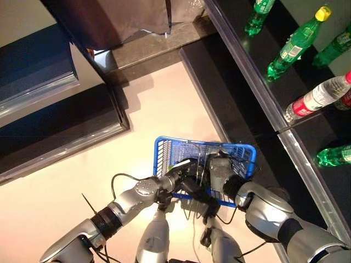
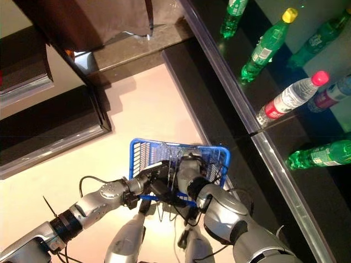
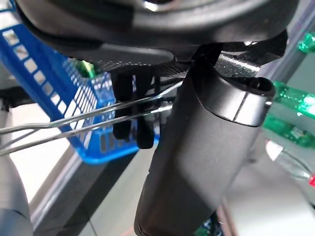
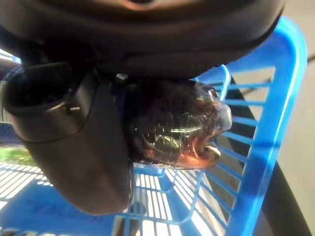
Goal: Pick up the drink and place into the basket.
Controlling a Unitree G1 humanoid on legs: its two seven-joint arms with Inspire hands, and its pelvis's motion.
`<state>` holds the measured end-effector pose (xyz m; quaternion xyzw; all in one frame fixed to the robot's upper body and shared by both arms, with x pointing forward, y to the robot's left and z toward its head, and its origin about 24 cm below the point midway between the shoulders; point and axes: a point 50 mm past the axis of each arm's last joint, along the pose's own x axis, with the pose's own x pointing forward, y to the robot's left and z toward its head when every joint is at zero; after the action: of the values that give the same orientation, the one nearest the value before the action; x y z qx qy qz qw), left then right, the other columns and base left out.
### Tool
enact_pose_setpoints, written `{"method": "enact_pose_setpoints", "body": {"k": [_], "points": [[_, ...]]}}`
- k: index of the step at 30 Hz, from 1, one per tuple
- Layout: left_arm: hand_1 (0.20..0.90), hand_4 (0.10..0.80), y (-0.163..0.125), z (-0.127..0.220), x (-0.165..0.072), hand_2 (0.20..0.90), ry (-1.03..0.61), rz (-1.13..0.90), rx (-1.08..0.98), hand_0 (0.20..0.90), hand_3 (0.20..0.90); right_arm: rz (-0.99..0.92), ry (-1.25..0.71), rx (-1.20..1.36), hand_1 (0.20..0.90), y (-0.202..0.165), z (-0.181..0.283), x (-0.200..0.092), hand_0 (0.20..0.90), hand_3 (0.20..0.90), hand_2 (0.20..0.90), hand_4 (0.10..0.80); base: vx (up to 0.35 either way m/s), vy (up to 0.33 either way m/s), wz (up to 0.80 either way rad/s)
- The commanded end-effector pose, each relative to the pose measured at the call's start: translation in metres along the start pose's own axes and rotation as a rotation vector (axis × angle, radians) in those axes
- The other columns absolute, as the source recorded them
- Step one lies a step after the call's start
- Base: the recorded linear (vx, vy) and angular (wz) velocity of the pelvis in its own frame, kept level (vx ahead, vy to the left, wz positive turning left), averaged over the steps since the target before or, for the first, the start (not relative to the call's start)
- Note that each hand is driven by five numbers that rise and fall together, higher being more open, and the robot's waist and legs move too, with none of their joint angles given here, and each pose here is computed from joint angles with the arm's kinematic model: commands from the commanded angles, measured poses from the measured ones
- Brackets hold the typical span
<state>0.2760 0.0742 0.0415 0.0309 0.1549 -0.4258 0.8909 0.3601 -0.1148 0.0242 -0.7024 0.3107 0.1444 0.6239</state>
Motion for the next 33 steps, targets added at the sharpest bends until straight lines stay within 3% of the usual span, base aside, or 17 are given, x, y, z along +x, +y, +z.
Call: {"method": "enact_pose_setpoints", "body": {"k": [1, 10, 23, 24, 25, 27, 33], "points": [[0.300, 0.100, -0.095, 0.137, 0.005, 0.300, -0.686, -0.514, 0.098, 0.300, 0.200, -0.244, 0.042, 0.053, 0.300, -0.070, -0.002, -0.013, 0.300, 0.200, 0.300, 0.100, -0.011, 0.023, 0.10], [0.300, 0.100, -0.098, 0.138, 0.007, 0.300, -0.689, -0.521, 0.102, 0.300, 0.200, -0.191, 0.124, 0.334, 0.300, -0.062, -0.033, -0.002, 0.300, 0.200, 0.300, 0.100, 0.002, 0.006, 0.03], [0.300, 0.100, -0.089, 0.136, 0.001, 0.300, -0.703, -0.465, 0.083, 0.300, 0.200, -0.186, 0.120, 0.341, 0.300, -0.059, -0.047, 0.004, 0.300, 0.200, 0.300, 0.100, 0.000, 0.000, 0.00], [0.300, 0.100, -0.090, 0.136, -0.001, 0.300, -0.710, -0.474, 0.090, 0.300, 0.200, -0.197, 0.108, 0.357, 0.361, -0.059, -0.047, 0.004, 0.361, 0.271, 0.361, 0.171, 0.000, 0.000, 0.00], [0.300, 0.100, -0.090, 0.135, -0.002, 0.300, -0.709, -0.479, 0.093, 0.300, 0.200, -0.208, 0.101, 0.366, 0.691, -0.061, -0.047, 0.004, 0.691, 0.656, 0.691, 0.556, 0.000, 0.000, 0.00], [0.300, 0.100, -0.090, 0.134, -0.002, 0.300, -0.707, -0.482, 0.093, 0.300, 0.200, -0.230, 0.086, 0.373, 0.900, -0.065, -0.047, 0.004, 0.900, 0.900, 0.900, 0.800, 0.000, 0.000, 0.00], [0.300, 0.100, -0.085, 0.135, -0.004, 0.300, -0.708, -0.460, 0.089, 0.300, 0.200, -0.325, -0.004, 0.400, 0.900, -0.085, -0.040, -0.002, 0.900, 0.900, 0.900, 0.800, 0.000, 0.000, 0.00]]}}
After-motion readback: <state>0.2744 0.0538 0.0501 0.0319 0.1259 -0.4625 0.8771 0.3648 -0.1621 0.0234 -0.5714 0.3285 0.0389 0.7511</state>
